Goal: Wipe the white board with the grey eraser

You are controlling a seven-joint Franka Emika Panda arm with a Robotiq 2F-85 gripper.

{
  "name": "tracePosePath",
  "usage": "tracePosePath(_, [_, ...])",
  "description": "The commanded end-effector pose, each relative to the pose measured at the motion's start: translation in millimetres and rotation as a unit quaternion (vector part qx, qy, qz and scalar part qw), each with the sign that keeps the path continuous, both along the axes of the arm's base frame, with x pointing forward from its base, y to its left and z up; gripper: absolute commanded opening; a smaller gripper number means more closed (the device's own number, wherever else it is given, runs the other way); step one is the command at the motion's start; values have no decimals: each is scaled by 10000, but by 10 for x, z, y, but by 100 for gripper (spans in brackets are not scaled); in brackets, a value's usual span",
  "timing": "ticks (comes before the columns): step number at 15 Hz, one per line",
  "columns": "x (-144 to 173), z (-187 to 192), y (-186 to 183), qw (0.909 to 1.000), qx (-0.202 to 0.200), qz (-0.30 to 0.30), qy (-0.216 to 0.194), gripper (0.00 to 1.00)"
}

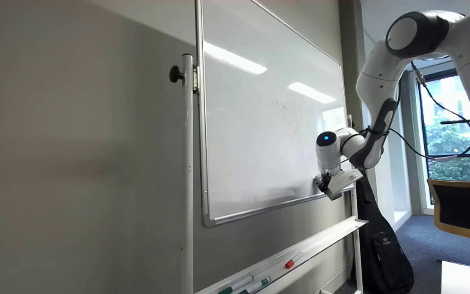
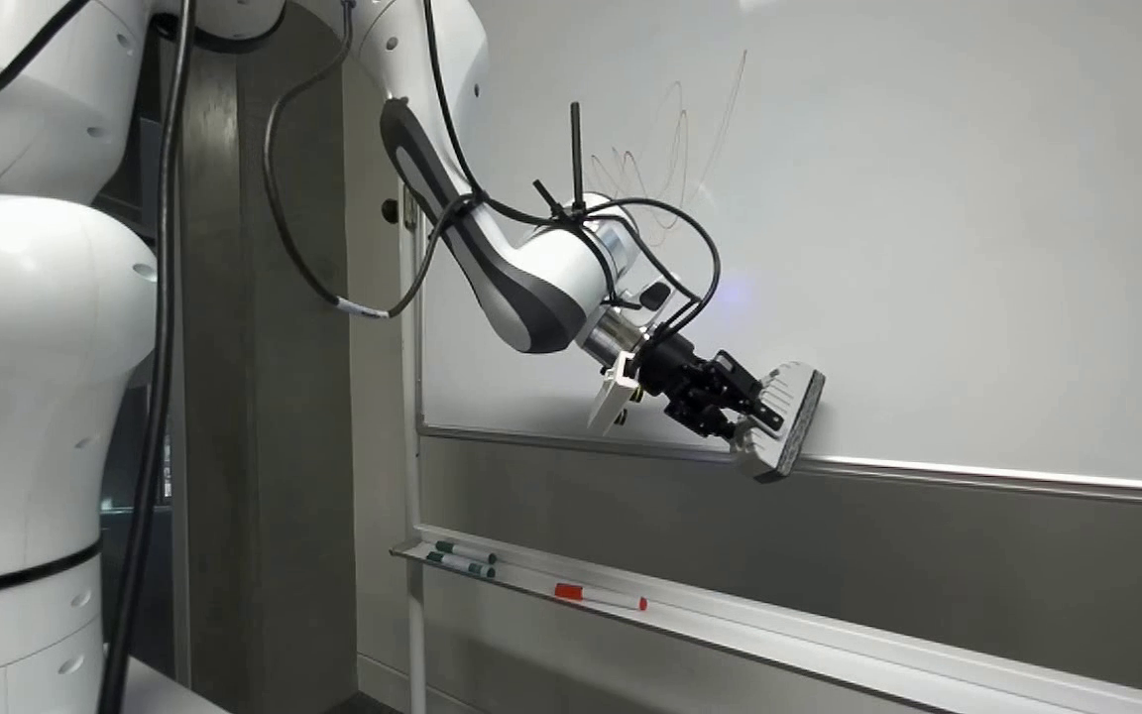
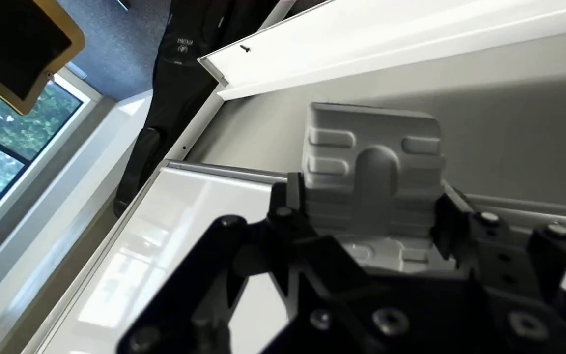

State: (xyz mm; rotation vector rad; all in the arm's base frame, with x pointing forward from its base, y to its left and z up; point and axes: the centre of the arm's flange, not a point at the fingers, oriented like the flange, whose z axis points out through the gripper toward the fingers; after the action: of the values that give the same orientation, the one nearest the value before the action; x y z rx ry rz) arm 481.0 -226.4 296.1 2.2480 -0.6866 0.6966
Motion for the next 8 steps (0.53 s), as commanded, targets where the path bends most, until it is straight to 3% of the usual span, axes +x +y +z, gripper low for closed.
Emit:
tracePosePath(1, [-184, -32, 102, 9988, 151, -65, -467, 38])
tracePosePath(5, [-318, 85, 183, 9940, 414, 352, -953, 38])
tracePosePath(8, [-393, 314, 279, 9876, 336, 714, -1358, 38])
